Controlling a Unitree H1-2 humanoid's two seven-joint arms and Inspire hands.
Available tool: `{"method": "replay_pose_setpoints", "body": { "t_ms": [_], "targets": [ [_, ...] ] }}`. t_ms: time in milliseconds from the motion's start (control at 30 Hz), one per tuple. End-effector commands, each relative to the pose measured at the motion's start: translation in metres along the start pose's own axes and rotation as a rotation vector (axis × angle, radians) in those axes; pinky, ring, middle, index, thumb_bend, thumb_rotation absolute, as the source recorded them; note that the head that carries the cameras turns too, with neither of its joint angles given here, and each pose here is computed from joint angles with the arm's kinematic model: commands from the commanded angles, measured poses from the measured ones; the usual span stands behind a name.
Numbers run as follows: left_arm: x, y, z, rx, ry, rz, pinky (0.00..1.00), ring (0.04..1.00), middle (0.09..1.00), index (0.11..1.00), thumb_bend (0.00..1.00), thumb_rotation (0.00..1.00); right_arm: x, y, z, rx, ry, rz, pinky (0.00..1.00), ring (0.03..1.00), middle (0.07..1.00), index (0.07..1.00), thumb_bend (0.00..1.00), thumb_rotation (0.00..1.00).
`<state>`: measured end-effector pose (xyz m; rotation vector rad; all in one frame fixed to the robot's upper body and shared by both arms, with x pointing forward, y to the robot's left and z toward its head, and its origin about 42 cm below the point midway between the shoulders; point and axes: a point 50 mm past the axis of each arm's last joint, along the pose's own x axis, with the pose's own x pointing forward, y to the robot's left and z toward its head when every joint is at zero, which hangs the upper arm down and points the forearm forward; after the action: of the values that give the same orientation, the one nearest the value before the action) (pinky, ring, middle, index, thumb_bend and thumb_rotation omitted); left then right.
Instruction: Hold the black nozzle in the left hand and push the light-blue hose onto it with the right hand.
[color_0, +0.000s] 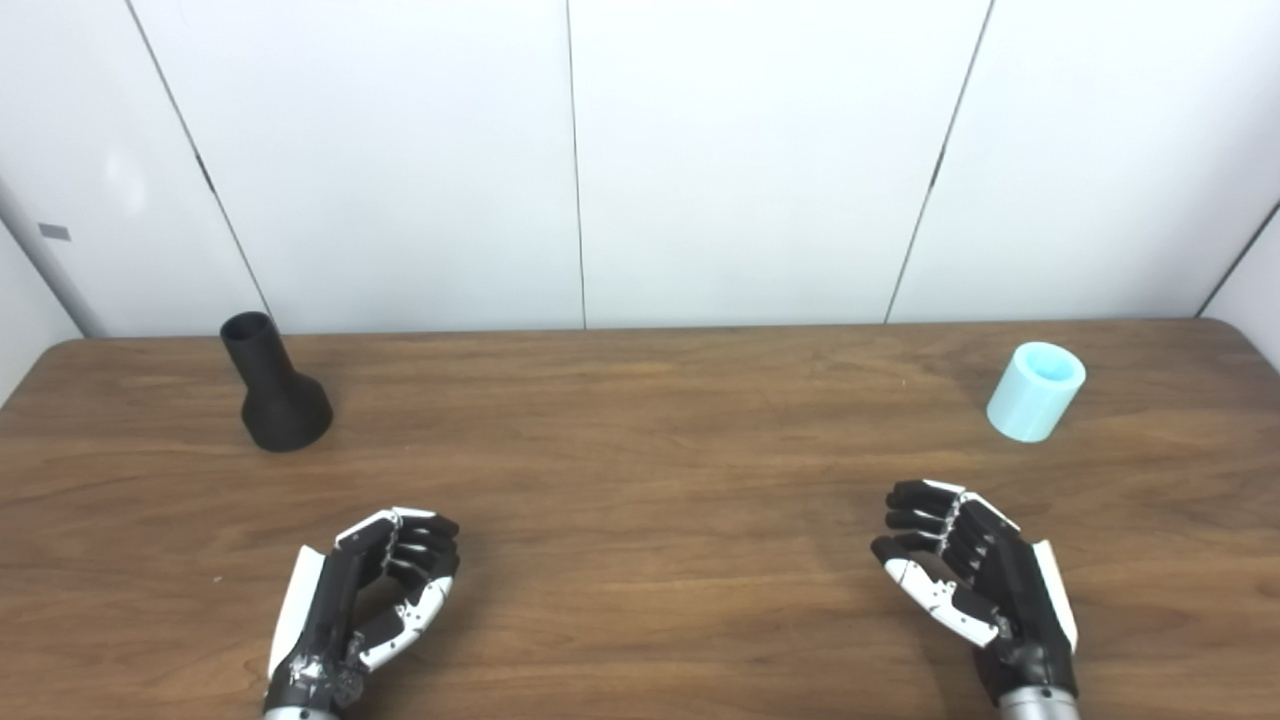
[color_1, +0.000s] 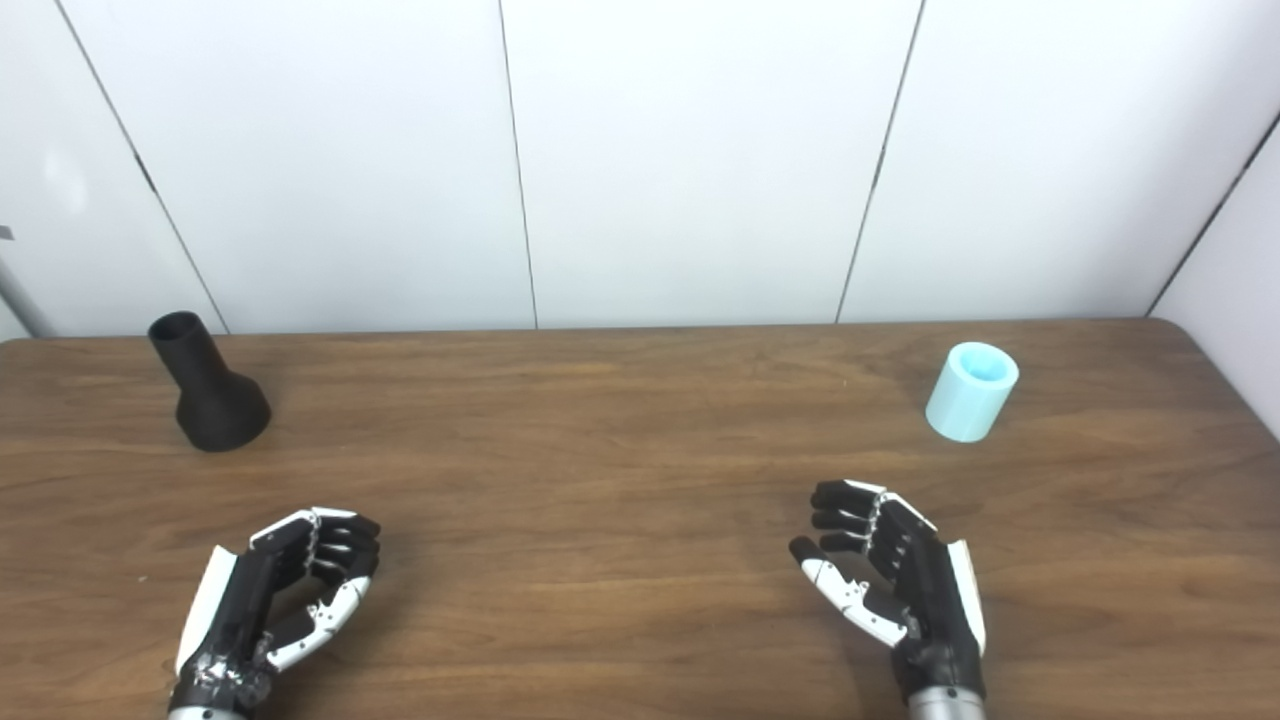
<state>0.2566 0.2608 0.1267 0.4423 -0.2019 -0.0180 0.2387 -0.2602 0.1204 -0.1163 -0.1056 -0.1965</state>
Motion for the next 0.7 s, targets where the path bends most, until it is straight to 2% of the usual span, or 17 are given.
{"method": "replay_pose_setpoints", "body": {
  "t_ms": [0,667],
  "targets": [
    [-0.0018,0.0025,-0.0044,0.014,-0.003,-0.015,0.45,0.520,0.564,0.571,0.31,0.04,0.0051,-0.0002,0.0131,0.006,-0.063,-0.001,0.56,0.631,0.645,0.615,0.29,0.09],
    [-0.0016,0.0034,-0.0050,0.008,0.000,-0.013,0.45,0.518,0.561,0.571,0.31,0.04,0.0052,0.0005,0.0128,0.003,-0.059,-0.003,0.57,0.635,0.648,0.617,0.29,0.12]
  ]
}}
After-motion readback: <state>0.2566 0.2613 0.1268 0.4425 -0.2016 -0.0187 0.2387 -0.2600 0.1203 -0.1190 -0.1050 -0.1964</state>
